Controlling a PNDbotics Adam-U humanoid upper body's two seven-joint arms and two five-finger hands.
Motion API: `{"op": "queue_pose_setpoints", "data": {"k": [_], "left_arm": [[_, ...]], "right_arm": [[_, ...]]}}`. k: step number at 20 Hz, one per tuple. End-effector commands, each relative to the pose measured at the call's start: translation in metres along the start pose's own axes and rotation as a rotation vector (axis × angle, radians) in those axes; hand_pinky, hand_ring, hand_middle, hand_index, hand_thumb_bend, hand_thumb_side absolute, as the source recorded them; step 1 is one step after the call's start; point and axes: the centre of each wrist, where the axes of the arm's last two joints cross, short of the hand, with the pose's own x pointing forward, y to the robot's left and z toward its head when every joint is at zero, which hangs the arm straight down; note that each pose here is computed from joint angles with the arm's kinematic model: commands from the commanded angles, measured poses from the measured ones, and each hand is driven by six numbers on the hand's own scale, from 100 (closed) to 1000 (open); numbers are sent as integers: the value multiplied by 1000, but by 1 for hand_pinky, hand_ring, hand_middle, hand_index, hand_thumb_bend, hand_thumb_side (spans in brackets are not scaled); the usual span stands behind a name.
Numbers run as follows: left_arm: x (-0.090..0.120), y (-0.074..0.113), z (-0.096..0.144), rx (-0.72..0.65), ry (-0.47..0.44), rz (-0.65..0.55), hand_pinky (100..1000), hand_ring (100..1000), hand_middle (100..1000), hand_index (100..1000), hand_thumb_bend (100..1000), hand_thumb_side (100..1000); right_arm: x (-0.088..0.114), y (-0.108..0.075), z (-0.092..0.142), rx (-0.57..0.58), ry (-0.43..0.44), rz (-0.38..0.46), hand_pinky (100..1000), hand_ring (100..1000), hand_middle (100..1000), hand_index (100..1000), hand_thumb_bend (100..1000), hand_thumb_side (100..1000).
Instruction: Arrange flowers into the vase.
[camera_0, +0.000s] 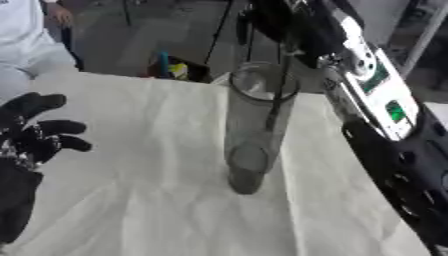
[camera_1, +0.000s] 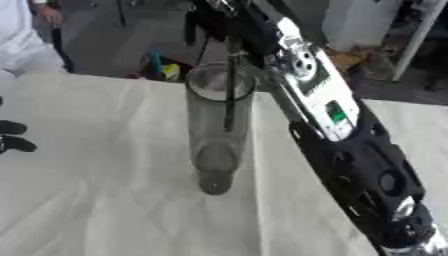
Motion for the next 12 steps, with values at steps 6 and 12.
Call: {"op": "queue_pose_setpoints", "data": {"k": [6, 12], "left_arm": [[4, -2, -6, -27, -23, -3, 649, 728, 818, 898, 156, 1000], [4, -2, -6, -26, -23, -5, 649, 728, 818, 897, 156, 1000]], "right_arm": [[9, -8, 0, -24, -71, 78, 408, 154, 100, 182, 100, 771], [9, -7, 2, 12, -88, 139, 473, 213, 144, 253, 100, 786]]}}
